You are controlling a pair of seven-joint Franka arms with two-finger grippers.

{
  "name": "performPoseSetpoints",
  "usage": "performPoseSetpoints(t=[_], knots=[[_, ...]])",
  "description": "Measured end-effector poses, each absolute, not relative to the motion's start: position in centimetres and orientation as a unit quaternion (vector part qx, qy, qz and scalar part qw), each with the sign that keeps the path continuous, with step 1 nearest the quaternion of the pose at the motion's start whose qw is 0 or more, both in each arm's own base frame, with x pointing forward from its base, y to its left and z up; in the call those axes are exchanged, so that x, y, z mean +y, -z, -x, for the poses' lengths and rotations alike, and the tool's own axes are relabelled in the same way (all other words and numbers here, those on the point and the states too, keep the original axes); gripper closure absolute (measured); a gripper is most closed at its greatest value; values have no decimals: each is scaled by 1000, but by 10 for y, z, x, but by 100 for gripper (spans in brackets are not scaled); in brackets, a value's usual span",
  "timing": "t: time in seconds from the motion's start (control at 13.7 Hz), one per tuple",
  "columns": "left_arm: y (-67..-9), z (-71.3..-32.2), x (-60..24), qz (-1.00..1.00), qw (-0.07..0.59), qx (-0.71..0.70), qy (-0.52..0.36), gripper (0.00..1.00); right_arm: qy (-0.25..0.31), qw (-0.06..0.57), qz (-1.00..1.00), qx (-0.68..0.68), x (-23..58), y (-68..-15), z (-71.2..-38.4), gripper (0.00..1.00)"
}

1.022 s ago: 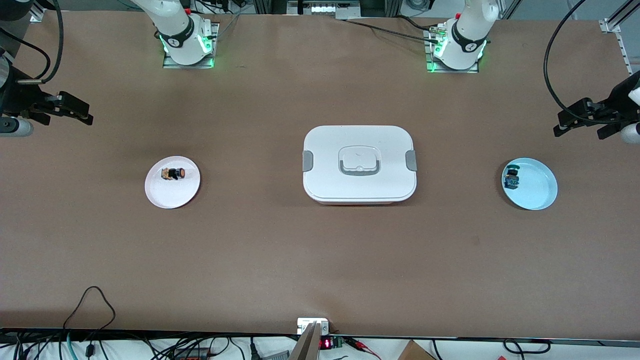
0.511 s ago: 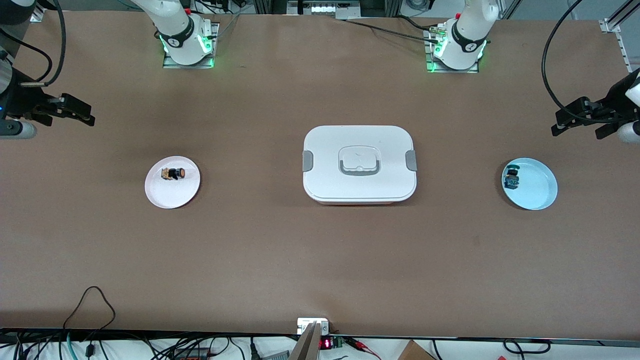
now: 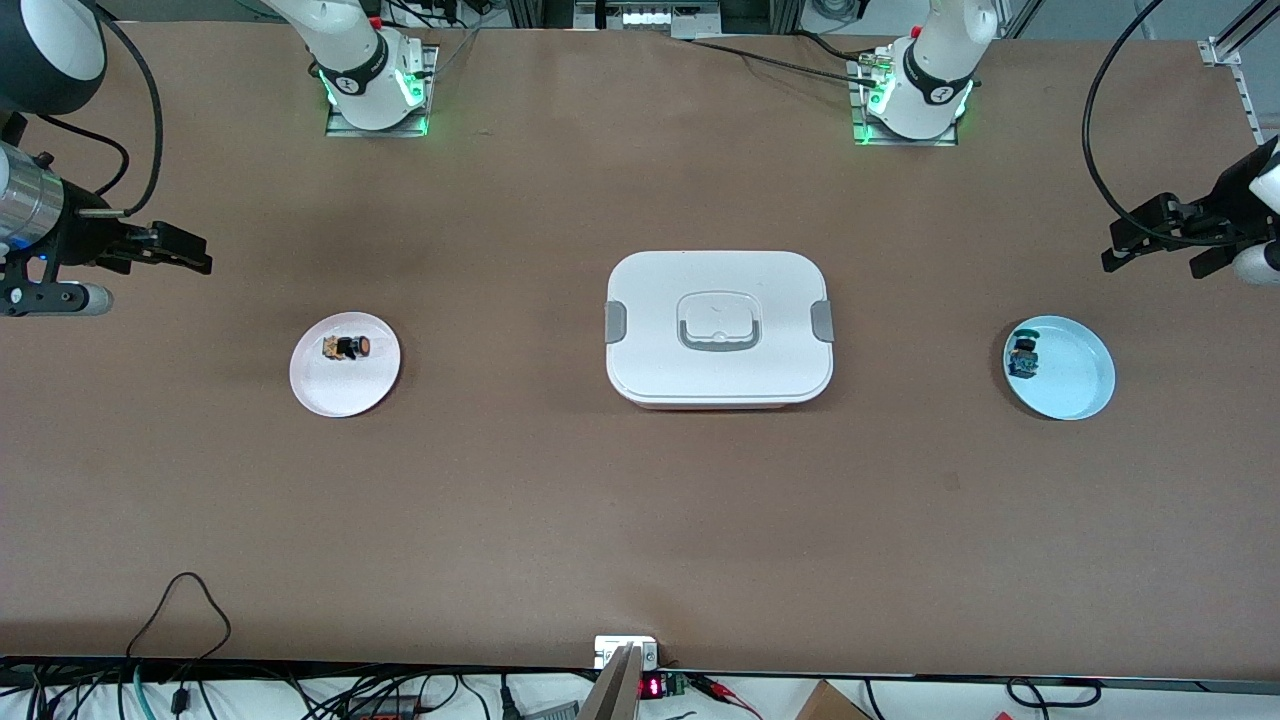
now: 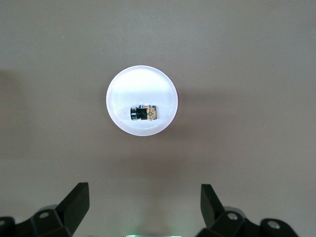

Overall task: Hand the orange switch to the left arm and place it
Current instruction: 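Move the right gripper toward the white plate with the orange switch, then lower the open right gripper around the orange switch on the plate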

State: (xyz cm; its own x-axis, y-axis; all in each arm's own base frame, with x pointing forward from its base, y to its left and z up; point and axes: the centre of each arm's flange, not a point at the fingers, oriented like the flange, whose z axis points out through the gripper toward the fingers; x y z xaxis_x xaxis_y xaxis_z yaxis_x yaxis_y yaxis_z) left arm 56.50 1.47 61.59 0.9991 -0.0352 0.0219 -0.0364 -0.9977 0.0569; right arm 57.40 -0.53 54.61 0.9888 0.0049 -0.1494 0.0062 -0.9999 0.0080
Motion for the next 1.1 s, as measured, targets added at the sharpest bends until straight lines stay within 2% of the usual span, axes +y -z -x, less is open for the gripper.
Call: performPoseSetpoints(t=[0.37, 0.73, 1.1], knots=[[-616, -565, 15, -999, 29, -18, -10, 0, 90, 6, -996, 2, -6, -517, -587, 0], [-615, -562, 15, -999, 29, -18, 0, 0, 84, 11, -996, 3, -5, -451, -616, 0], [-615, -562, 14, -999, 29, -18, 2, 0, 61, 12, -998, 3, -6, -377, -612, 0]])
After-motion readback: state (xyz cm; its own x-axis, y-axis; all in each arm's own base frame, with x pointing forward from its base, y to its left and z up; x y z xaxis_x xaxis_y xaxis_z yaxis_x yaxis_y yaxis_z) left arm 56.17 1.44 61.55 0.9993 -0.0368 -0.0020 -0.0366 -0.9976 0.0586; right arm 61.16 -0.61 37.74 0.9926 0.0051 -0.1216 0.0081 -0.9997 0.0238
